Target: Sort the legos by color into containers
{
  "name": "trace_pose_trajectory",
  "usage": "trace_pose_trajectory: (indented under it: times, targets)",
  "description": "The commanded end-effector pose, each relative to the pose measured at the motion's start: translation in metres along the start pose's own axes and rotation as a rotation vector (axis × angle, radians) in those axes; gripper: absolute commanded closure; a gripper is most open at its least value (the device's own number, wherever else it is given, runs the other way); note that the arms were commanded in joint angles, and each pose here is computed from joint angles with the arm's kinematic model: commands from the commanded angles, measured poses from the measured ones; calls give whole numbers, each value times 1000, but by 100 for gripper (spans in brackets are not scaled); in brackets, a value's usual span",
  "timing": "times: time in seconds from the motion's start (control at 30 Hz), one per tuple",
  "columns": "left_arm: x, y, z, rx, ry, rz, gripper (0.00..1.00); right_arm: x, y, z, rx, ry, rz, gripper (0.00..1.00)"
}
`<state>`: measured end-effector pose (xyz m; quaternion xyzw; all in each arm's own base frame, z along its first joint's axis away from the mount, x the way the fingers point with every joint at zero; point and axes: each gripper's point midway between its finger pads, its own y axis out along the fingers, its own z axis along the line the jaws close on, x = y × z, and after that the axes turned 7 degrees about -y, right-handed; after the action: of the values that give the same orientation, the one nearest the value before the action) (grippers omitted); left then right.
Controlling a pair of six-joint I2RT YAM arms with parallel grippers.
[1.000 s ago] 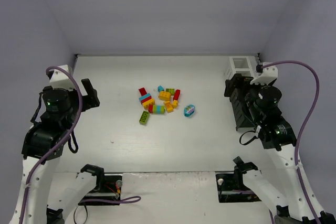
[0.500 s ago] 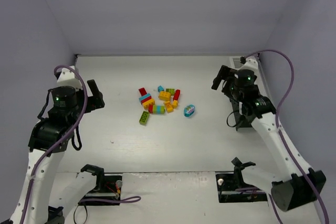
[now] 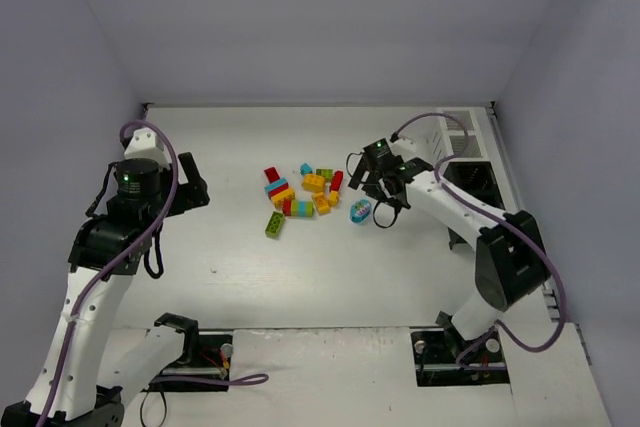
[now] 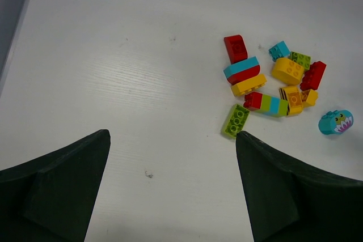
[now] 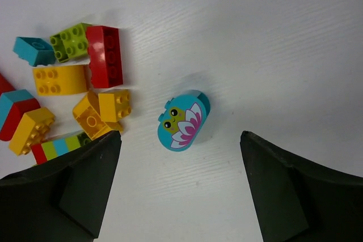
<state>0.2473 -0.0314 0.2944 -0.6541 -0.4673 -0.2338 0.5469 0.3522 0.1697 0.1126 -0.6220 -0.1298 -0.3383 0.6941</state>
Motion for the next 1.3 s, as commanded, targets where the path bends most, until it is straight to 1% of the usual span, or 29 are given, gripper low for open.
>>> trace_pose_trajectory:
  times: [0.0, 0.17, 0.4, 0.57, 0.6, 0.67, 0.7, 0.77, 0.8, 0.87, 0.9, 0.93, 0.97, 1.03, 1.07, 1.1, 1.17, 1.2, 1.23, 1.27]
  targets:
    - [10, -3, -11, -43, -22, -28, 15, -6, 17, 6, -65, 134, 18, 17]
    - [2, 1, -12, -57, -16, -6, 15, -33, 45, 8, -126, 155, 84, 20]
    - [-8, 0, -13, -76, -13, 21, 15, -35, 66, 7, -179, 161, 81, 26]
    - [-17, 1, -10, -69, -5, 42, 15, -44, 75, 10, -183, 141, 117, 39]
    - [-17, 0, -10, -71, -6, 40, 15, -46, 76, 9, -186, 141, 121, 40]
    - [-18, -1, -8, -65, 0, 38, 15, -49, 77, 7, -191, 139, 132, 47]
    - [-18, -2, -7, -65, 3, 38, 15, -51, 77, 7, -191, 136, 136, 52]
    - [-18, -3, -5, -59, 10, 32, 15, -53, 77, 7, -186, 120, 147, 60]
    - [-18, -5, -5, -62, 12, 25, 15, -54, 77, 6, -185, 114, 151, 69]
    - [-20, -6, -4, -64, 15, 27, 15, -53, 77, 7, -180, 102, 150, 80]
    - [-21, -8, -5, -71, 16, 23, 15, -49, 76, 8, -175, 83, 142, 92]
    - [-22, -8, -5, -72, 15, 24, 15, -44, 73, 9, -170, 72, 129, 98]
    - [-23, -10, -4, -74, 15, 22, 15, -36, 71, 8, -175, 40, 99, 100]
    - [-24, -10, -4, -80, 15, 21, 15, -8, 62, 14, -164, 5, 22, 100]
    - [-26, -11, -3, -81, 16, 21, 15, 10, 58, 10, -195, -18, -48, 100]
    - [-27, -10, -3, -78, 17, 20, 15, 33, 45, 14, -184, -60, -111, 100]
    - [-28, -9, -1, -69, 20, 20, 15, 68, 31, 18, -188, -92, -230, 100]
    - [-26, -10, -1, -71, 20, 14, 15, 91, 22, 10, -231, -150, -303, 100]
    - [-26, -9, -1, -70, 19, 12, 15, 119, 7, 18, -199, -133, -400, 100]
    - [-25, -9, -1, -72, 19, 6, 15, 135, -1, 16, -203, -138, -451, 100]
